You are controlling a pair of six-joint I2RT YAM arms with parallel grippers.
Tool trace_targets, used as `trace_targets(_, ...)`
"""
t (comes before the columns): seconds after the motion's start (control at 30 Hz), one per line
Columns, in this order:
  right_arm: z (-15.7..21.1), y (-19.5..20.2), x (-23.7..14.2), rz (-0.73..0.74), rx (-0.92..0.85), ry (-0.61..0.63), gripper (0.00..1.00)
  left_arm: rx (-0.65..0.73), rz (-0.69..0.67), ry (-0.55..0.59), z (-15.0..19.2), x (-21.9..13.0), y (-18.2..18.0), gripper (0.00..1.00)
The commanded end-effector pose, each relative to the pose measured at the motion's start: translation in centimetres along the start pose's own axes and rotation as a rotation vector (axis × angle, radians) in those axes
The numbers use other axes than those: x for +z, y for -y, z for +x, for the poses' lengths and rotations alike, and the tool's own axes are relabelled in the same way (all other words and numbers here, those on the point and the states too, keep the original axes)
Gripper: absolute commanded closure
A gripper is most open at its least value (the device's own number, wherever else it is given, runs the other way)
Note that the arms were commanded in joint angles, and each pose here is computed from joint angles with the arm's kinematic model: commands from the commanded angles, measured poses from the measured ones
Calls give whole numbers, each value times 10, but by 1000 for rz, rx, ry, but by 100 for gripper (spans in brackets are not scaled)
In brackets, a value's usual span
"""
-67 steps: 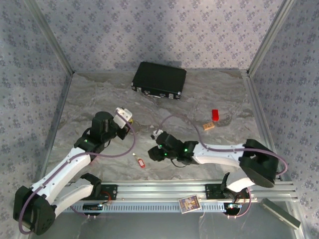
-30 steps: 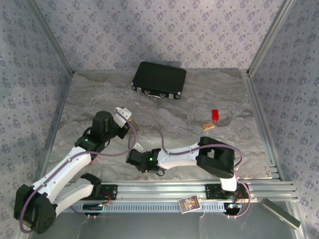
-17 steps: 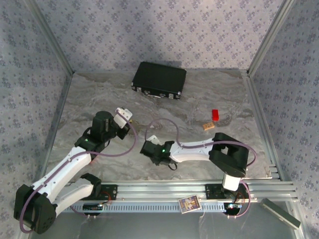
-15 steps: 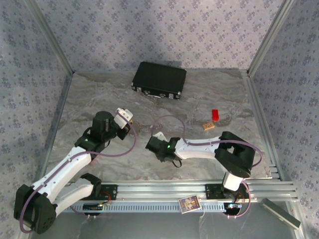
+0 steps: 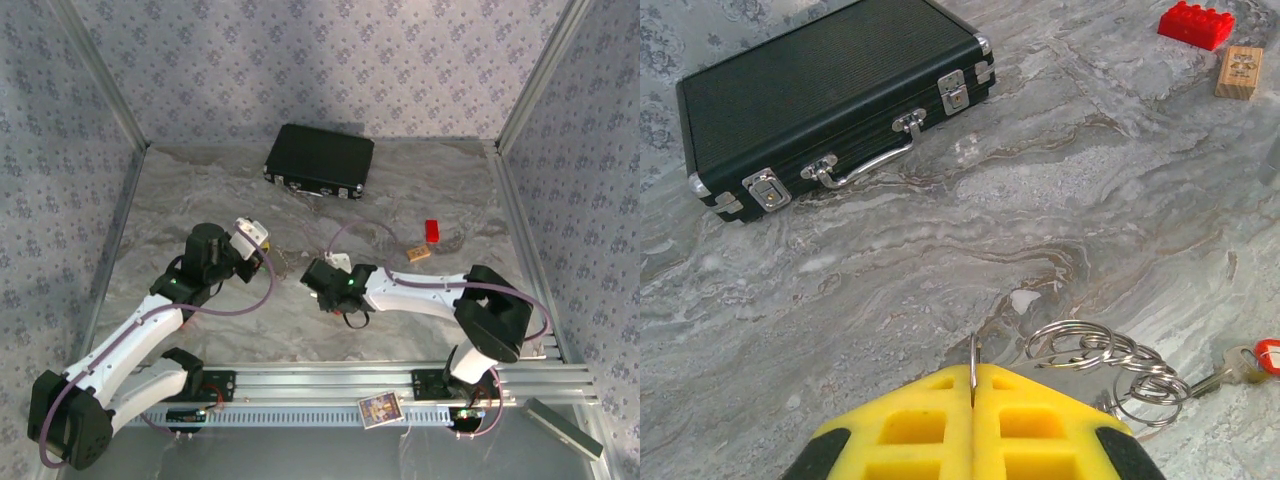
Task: Put the keys on the keyring
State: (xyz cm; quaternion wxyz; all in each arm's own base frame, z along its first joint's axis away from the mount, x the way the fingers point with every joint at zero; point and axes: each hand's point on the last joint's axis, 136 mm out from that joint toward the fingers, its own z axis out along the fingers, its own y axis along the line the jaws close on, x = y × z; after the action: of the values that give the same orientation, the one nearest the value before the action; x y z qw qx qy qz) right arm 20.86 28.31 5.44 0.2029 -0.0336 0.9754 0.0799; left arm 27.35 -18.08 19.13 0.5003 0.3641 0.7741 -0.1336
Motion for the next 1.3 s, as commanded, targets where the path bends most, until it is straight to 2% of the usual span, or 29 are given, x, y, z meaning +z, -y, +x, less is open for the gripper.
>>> trace_targets(0.0, 5, 2, 11, 2, 131, -34, 65, 23, 14, 49, -15, -5, 1, 100)
trace_targets(0.47, 10, -1, 25, 39, 154, -54, 71, 25, 15, 56, -17, -5, 2, 100)
trace_targets(0.93, 7, -3, 21, 74, 107, -35, 90, 30, 21, 53, -16, -5, 3, 100)
trace_targets(1.1, 3, -6, 17, 64, 88, -26, 100, 33, 20, 52, -16, -5, 3, 100)
trace_targets(1.27, 1, -6, 13, 67, 61, -15, 100, 33, 20, 51, -16, -5, 3, 100)
